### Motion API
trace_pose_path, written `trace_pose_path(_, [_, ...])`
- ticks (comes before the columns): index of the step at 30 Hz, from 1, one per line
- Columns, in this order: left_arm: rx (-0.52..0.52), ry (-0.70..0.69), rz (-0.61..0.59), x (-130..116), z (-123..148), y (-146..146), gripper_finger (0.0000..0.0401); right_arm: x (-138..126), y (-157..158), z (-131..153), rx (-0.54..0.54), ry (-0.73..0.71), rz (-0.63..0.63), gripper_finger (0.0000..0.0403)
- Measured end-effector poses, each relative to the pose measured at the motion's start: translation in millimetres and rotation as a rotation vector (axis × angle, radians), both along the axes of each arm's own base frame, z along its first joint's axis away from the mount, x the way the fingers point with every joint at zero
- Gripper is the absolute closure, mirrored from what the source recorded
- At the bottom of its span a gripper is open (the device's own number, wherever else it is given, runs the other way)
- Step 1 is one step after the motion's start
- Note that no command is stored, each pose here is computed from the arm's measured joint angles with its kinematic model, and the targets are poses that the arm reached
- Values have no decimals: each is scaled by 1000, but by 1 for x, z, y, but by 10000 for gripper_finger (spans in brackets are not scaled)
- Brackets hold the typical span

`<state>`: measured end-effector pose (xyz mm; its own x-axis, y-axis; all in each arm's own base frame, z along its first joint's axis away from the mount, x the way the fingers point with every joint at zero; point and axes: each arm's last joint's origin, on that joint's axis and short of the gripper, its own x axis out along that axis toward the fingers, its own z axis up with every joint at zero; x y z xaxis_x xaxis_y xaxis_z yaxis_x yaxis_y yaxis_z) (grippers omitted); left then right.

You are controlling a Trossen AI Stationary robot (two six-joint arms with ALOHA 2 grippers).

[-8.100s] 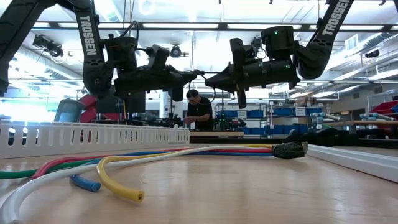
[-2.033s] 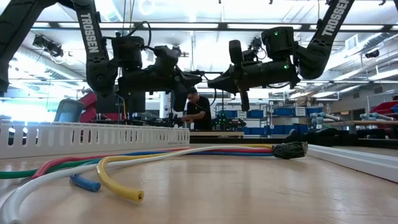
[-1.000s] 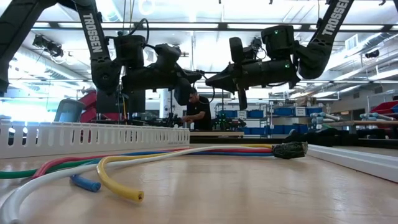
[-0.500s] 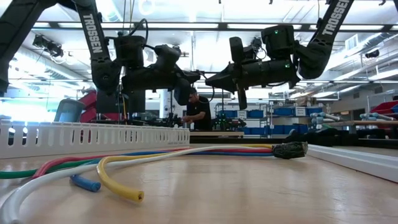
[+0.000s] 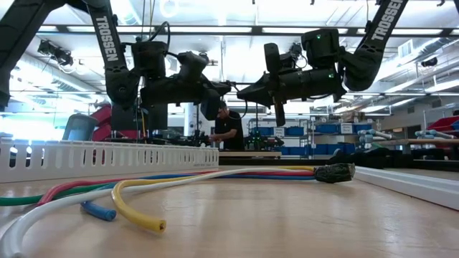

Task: Ziptie cables
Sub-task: Wrap the cable wires together using the black zip tie

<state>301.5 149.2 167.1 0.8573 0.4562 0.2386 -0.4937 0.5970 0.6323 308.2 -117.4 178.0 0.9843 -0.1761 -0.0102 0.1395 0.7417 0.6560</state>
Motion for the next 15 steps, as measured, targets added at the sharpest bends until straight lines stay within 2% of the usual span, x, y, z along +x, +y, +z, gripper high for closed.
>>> trace_pose_path(15, [-17,16,-14,0,-2,0,398,-1,-4,0,7,-5,-12,403])
